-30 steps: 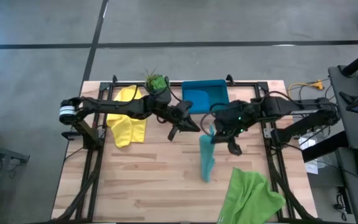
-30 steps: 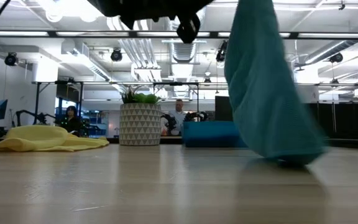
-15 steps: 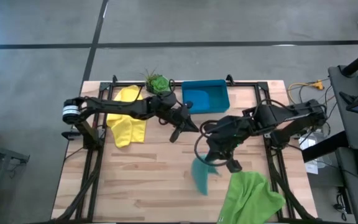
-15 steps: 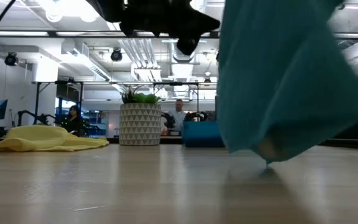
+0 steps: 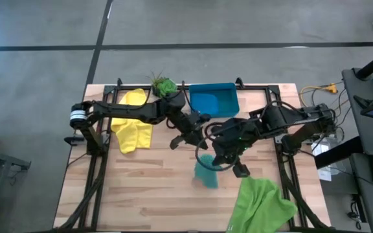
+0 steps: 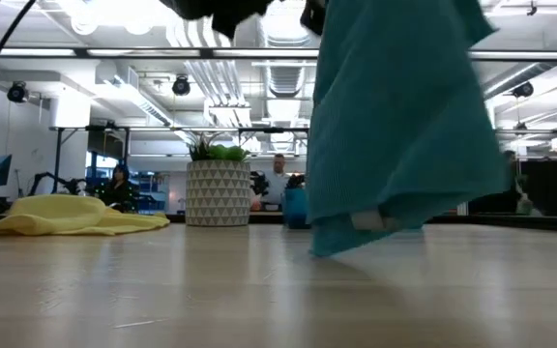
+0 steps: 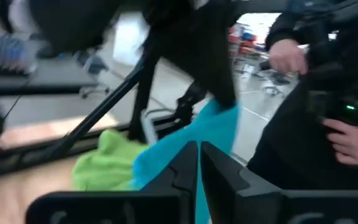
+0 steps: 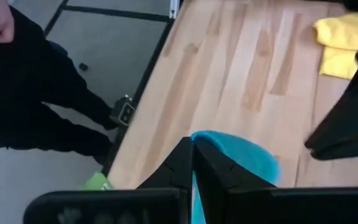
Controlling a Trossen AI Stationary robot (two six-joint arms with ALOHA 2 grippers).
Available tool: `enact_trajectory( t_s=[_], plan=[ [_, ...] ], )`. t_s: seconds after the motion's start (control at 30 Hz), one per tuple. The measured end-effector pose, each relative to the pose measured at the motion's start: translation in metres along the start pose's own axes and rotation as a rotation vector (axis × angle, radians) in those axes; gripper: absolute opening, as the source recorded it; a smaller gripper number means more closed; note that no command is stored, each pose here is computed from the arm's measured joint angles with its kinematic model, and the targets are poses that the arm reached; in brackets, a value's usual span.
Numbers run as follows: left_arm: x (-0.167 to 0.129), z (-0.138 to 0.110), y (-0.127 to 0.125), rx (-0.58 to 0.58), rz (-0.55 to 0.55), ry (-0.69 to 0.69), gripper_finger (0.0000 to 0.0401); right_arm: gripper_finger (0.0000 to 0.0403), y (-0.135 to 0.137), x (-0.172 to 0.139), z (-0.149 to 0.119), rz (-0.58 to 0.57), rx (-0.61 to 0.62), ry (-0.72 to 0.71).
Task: Fold microfiber towels
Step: Fold the light blue microfiber towel on top of the dark blue microfiber towel into the dark blue bin
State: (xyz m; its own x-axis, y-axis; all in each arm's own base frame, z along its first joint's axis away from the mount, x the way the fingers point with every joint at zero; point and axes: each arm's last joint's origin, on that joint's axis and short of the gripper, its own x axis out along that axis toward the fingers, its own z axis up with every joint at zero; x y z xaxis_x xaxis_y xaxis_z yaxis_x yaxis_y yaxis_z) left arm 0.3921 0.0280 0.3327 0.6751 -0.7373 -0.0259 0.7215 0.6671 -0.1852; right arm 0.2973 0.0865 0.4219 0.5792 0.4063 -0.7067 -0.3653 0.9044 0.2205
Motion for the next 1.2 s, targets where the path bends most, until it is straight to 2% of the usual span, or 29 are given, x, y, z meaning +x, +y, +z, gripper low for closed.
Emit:
enact_trajectory(
  t_s=[0.17, 0.43, 0.53, 0.63, 0.83, 0.93, 1.03, 1.2],
  plan=[
    [0.015, 0.013, -0.007, 0.088, -0.037, -0.019, 0.0071, 0.0009, 0.000, 0.003, 0.005, 0.021, 0.013, -0.046],
    [0.028, 0.004, 0.003, 0.034, -0.049, 0.002, 0.0201, 0.0008, -0.003, 0.000, 0.010, 0.016, 0.046, -0.090],
    [0.034, 0.002, 0.001, 0.009, -0.088, 0.010, 0.0224, 0.0008, -0.006, -0.002, 0.012, 0.009, 0.073, -0.102],
    [0.037, -0.001, -0.001, -0.029, -0.127, 0.024, 0.0229, 0.0008, -0.010, -0.002, 0.012, 0.001, 0.104, -0.103],
    [0.040, -0.005, 0.000, -0.095, -0.155, 0.039, 0.0229, 0.0008, -0.014, -0.003, 0.012, -0.084, 0.125, -0.118],
    [0.040, -0.007, 0.000, -0.108, -0.153, 0.043, 0.0209, 0.0008, -0.014, -0.003, 0.012, -0.088, 0.134, -0.120],
    [0.037, -0.005, 0.001, -0.138, -0.144, 0.043, 0.0157, 0.0008, -0.014, -0.003, 0.012, -0.089, 0.160, -0.118],
    [0.025, -0.008, 0.004, -0.223, -0.108, 0.094, 0.0033, 0.0008, -0.016, -0.003, 0.006, -0.145, 0.190, -0.070]
  ],
)
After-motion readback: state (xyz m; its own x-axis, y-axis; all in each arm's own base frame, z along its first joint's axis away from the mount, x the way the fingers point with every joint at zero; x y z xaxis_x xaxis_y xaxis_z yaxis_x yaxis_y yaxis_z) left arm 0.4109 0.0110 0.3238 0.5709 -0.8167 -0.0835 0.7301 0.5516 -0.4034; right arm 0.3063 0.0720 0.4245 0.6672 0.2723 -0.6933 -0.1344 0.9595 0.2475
